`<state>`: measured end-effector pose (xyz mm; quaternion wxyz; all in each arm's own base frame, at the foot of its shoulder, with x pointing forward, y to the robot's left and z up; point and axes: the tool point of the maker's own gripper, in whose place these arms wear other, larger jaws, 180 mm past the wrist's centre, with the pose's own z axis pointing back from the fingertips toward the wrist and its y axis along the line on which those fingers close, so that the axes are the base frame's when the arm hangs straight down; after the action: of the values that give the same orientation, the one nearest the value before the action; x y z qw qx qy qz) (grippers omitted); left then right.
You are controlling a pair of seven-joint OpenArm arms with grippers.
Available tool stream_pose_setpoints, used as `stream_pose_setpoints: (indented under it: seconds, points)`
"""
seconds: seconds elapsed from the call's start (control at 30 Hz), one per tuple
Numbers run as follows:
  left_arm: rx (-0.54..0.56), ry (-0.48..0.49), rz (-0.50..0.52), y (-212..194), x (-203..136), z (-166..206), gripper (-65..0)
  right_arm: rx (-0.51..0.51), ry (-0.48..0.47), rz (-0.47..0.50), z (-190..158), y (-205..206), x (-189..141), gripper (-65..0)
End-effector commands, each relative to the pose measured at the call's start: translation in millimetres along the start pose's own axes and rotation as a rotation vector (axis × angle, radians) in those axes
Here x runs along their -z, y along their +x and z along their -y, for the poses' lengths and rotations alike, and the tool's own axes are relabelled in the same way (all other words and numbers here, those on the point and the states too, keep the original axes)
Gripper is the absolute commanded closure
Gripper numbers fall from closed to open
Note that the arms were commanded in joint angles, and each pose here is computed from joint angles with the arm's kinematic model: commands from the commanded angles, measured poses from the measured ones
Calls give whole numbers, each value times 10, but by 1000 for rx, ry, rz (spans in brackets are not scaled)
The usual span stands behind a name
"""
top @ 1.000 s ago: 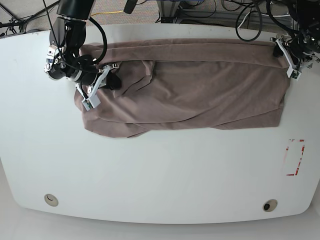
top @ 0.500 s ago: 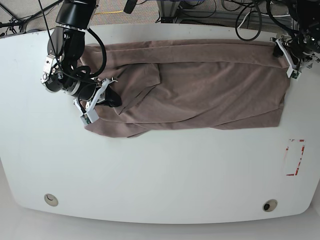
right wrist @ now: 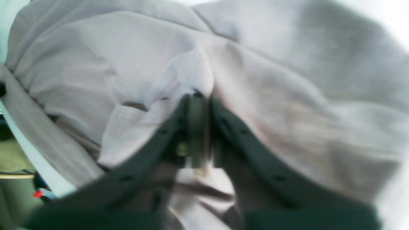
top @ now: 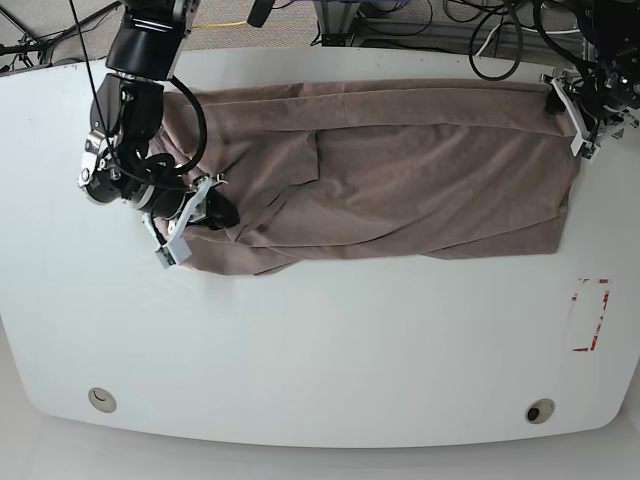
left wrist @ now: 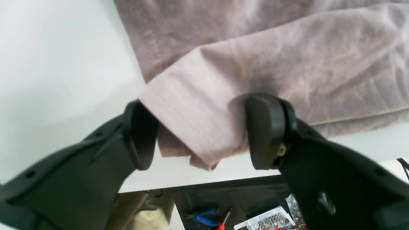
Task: Fold the T-shirt properly
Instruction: 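Pull the right gripper's grasped edge toward the shirt's hem side, then move the left gripper to the shirt corner beside it and grasp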
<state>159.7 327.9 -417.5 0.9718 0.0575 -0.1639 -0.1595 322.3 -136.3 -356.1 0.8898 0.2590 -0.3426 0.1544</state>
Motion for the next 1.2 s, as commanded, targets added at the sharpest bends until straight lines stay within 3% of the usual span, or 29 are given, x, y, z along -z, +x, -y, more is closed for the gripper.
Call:
stream_pose_setpoints:
  seconds: [0.0,0.1,0.23,0.37,0.67,0.8,1.17]
  points:
    - [21,23,-98,-173,22,-29,-401,-43,-35,47,132,209,-155,-222]
    - [13,39,-62,-15,18,-99,-401,-55,-78,58,291,284,-282,-439]
    - [10,44,-54,21,14,-121,-401,-46,-128,102,470,391,-439,-583]
    - [8,52,-27,137,6,-159,-401,-17,-164,110,721,489,-498,-560]
    - [3,62,2,264,-4,-203,-401,96,-216,77,1202,539,-311,-407]
    - [4,62,4,272,-3,-201,-401,140,-218,69,1310,510,-189,-376]
    - [2,61,-3,237,-4,-198,-401,188,-173,6,1125,250,204,-357]
